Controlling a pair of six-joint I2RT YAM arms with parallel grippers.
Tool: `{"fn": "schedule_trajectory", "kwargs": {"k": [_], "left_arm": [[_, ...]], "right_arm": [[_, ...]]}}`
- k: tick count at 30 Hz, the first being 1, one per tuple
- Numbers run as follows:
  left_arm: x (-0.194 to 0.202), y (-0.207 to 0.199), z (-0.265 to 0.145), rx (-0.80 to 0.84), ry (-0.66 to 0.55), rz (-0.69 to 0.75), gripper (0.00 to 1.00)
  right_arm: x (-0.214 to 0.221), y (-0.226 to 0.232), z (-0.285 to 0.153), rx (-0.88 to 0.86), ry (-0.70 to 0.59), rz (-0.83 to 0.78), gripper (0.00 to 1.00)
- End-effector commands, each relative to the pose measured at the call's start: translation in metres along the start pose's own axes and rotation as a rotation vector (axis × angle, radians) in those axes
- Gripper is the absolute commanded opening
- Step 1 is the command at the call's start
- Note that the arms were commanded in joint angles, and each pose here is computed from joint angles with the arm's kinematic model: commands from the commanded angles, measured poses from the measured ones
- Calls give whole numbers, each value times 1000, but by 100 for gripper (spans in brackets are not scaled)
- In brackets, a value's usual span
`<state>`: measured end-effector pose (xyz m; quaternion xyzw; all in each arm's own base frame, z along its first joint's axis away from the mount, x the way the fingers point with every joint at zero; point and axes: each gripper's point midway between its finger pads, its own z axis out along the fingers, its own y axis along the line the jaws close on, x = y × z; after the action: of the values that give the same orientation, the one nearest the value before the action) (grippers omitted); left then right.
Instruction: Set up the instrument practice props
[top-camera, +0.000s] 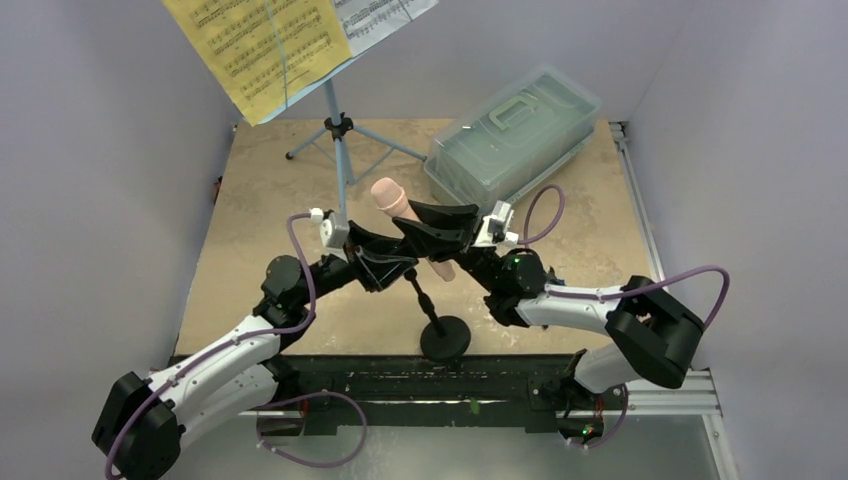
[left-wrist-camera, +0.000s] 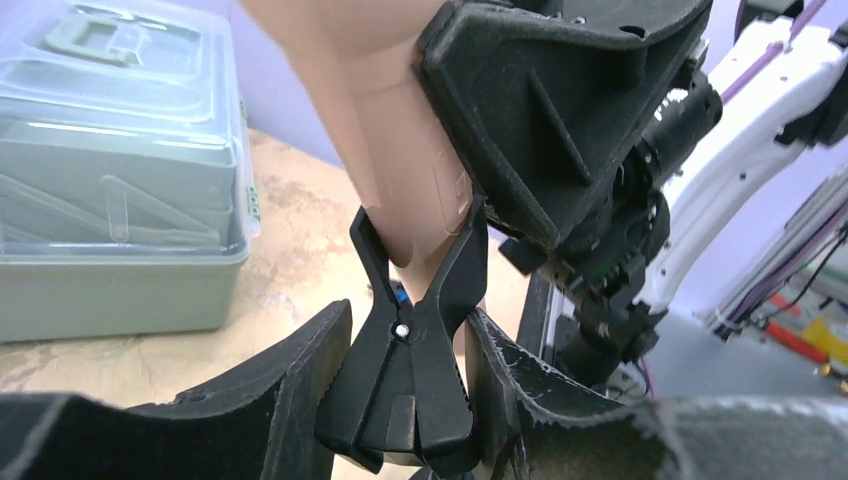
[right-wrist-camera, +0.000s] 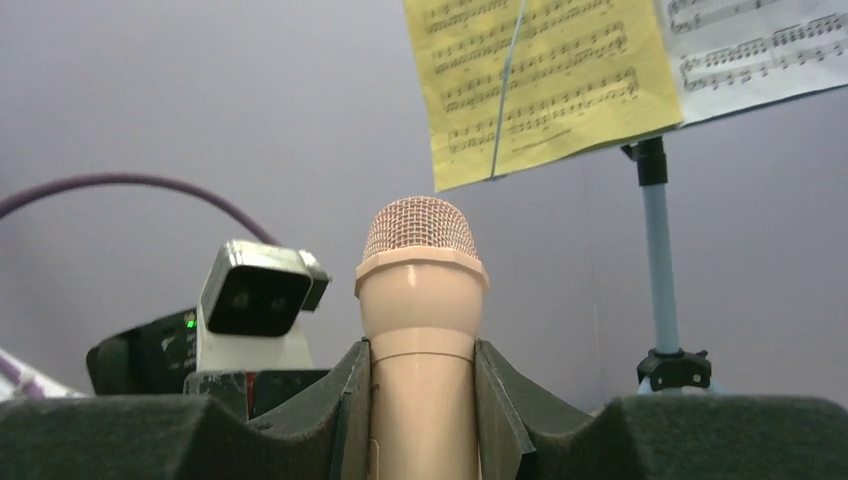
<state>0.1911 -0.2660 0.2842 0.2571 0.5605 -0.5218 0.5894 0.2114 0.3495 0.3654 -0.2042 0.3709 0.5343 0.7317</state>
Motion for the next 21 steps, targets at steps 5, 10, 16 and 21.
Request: {"fn": "schedule_trajectory", "kwargs": {"k": [5, 10, 16, 21], "left_arm": [[-115, -48, 1, 173, -430, 7, 0], [-113, -49, 6, 180, -394, 13, 0], [-104, -33, 11, 72, -289, 109, 0], [-100, -17, 10, -25, -211, 180, 0]], "right_arm": [[-58, 49, 19, -117, -288, 124, 0], [-56, 46, 16, -101, -282, 137, 0], [-63, 22, -8, 56, -258, 91, 83], [-62, -16, -29, 292, -78, -5, 99]]}}
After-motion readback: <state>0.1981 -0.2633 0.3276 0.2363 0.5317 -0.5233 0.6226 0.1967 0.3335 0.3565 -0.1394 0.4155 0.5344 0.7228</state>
